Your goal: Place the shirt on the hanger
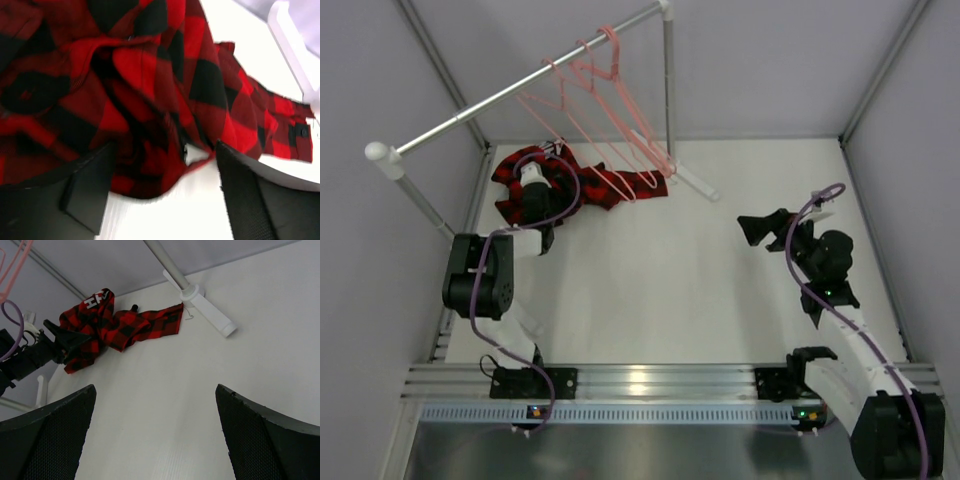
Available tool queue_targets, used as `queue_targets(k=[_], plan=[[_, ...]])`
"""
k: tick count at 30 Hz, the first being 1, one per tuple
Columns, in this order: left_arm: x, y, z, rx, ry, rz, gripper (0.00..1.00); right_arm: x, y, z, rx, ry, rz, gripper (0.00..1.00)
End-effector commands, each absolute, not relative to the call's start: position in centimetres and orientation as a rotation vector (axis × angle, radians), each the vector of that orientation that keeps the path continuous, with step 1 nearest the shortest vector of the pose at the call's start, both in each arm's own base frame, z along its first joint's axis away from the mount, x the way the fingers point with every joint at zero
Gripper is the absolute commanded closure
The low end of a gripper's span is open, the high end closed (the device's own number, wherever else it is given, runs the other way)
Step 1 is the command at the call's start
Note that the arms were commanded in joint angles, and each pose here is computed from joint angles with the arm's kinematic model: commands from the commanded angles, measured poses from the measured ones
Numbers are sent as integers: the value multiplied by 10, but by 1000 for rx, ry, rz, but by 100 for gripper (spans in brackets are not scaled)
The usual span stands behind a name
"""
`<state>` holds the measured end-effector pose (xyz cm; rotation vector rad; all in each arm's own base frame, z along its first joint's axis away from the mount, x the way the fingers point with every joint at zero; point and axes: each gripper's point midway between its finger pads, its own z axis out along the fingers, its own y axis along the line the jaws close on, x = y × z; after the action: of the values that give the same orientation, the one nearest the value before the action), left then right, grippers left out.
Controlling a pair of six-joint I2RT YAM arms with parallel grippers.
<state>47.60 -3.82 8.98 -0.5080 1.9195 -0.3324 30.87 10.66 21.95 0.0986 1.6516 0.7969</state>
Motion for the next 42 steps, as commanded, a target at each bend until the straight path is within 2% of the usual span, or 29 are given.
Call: queue_targets(k=[1,2,3,4,6,8,9,13,15,17,26,32,35,37,38,39,42], plan=[[517,-42,132,-395,1709,-349,20,318,110,245,48,1549,805,0],[520,-43,132,-387,1698,-356,24,320,111,245,43,1547,808,1],[522,-45,132,-371,1693,-364,36,323,113,240,45,1566,814,1],[523,-47,131,-364,1689,-369,65,325,113,238,47,1572,816,1],[523,-50,132,-354,1669,-397,100,328,115,232,47,1597,825,1],[516,-59,146,-316,1640,-448,100,330,118,232,40,1605,840,1],[503,-63,140,-318,1661,-467,100,331,120,229,41,1617,850,1],[453,-91,173,-236,1652,-507,100,327,124,233,30,1606,865,1],[421,-140,166,-58,1736,-519,100,325,123,236,39,1592,844,1],[384,-189,183,101,1732,-524,100,321,119,236,54,1589,825,1],[217,-318,232,330,1686,-760,100,282,97,257,90,1591,692,1],[161,-383,240,542,1659,-810,100,234,93,273,31,1551,671,1],[167,-401,247,527,1652,-753,100,217,102,267,-25,1567,713,1],[186,-394,259,399,1649,-661,100,210,108,259,-46,1599,752,1],[193,-388,264,348,1642,-627,97,209,110,256,-48,1610,768,1],[199,-382,272,292,1629,-604,87,207,113,252,-58,1624,786,1],[210,-360,283,205,1619,-506,5,204,123,248,-117,1635,840,0]])
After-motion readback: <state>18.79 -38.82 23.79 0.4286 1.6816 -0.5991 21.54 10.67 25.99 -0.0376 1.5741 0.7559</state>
